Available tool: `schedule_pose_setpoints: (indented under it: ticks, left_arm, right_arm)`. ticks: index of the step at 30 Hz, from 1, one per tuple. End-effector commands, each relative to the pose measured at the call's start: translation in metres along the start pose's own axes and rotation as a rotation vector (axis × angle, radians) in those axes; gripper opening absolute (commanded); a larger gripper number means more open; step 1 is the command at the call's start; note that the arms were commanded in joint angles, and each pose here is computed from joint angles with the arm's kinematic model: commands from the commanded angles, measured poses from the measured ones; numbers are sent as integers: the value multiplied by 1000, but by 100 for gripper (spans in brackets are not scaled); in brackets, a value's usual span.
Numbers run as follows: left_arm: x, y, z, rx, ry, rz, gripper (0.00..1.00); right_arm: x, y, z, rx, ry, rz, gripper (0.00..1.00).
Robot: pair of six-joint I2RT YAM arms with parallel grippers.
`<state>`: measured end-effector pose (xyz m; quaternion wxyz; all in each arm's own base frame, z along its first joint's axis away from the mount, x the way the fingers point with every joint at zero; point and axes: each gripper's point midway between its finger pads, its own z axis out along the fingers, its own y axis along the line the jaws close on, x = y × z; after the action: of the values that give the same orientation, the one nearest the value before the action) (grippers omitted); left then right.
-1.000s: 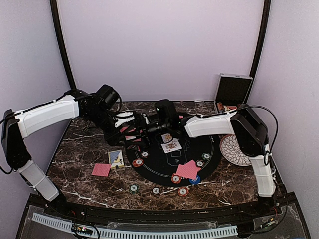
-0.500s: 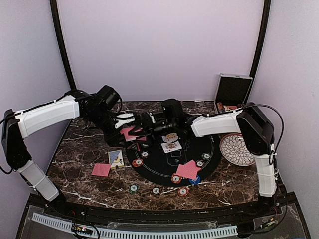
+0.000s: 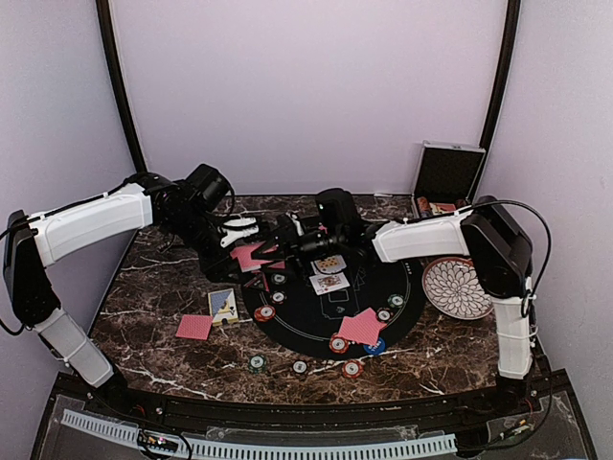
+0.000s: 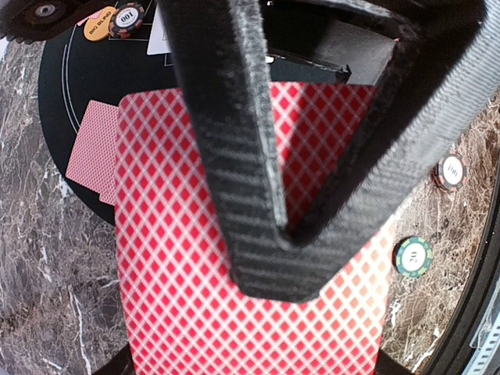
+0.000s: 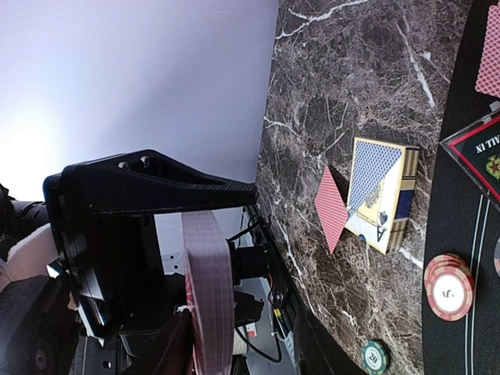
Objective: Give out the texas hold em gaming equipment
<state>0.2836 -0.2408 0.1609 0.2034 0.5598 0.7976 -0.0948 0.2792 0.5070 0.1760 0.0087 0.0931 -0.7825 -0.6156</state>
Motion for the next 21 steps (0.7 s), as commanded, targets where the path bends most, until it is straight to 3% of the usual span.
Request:
schedule_pose_setpoints:
  ticks: [1,13,21]
  left_arm:
    - [-6,0,-13,-18,-43,13,0]
    - [-2,-1,-12,-25,-39,14,0]
    - [-2,0,-12,-28,-36,15,0]
  right_arm:
    - [-3,17,-11,-18,-26,-27,41]
    - [-3,36,-27,-26,-49,-48,13]
    - [0,35,-33,-14,-52,-42,2]
